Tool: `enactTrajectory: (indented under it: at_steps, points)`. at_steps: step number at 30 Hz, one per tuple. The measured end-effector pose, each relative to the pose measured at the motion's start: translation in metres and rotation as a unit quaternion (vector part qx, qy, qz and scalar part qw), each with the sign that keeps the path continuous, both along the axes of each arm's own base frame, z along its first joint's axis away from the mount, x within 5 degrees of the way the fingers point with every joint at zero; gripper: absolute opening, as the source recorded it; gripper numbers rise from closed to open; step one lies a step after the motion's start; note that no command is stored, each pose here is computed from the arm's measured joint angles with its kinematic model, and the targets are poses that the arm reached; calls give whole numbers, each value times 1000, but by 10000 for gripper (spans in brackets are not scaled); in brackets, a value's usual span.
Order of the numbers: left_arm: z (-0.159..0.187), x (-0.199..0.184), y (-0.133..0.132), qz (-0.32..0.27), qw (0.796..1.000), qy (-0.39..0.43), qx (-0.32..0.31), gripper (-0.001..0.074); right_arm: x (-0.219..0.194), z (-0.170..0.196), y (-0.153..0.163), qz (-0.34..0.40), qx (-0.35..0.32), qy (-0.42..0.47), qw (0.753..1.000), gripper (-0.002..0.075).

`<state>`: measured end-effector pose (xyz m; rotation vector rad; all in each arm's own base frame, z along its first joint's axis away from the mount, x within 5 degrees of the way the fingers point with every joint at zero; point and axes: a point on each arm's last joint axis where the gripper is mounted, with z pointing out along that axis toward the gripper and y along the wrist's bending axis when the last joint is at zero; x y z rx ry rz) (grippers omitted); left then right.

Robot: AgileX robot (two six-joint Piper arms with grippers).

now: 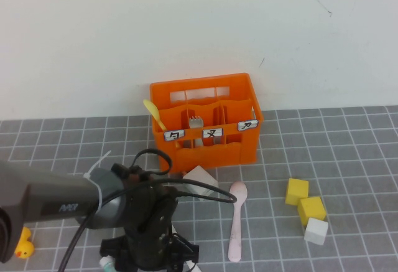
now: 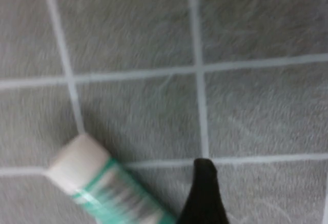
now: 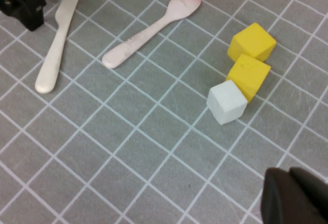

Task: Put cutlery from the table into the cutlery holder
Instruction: Pick up the knife

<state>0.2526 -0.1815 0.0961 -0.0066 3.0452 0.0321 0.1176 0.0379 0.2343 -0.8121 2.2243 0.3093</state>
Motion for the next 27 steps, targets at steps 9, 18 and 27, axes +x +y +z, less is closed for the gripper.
enactTrajectory:
  at_steps: [9, 18, 27]
  points:
    - [7, -7, -31, -2, 998, 11, -65, 463, 0, 0, 0, 0, 1, 0, 1000, -3]
    - [-1, -2, -54, -6, 997, 4, -75, 461, 0, 0, 0, -1, 2, 0, 1000, -3]
    - [-4, -1, -52, -46, 999, -1, -28, 435, 0, 0, 0, -1, 2, 0, 1000, -3]
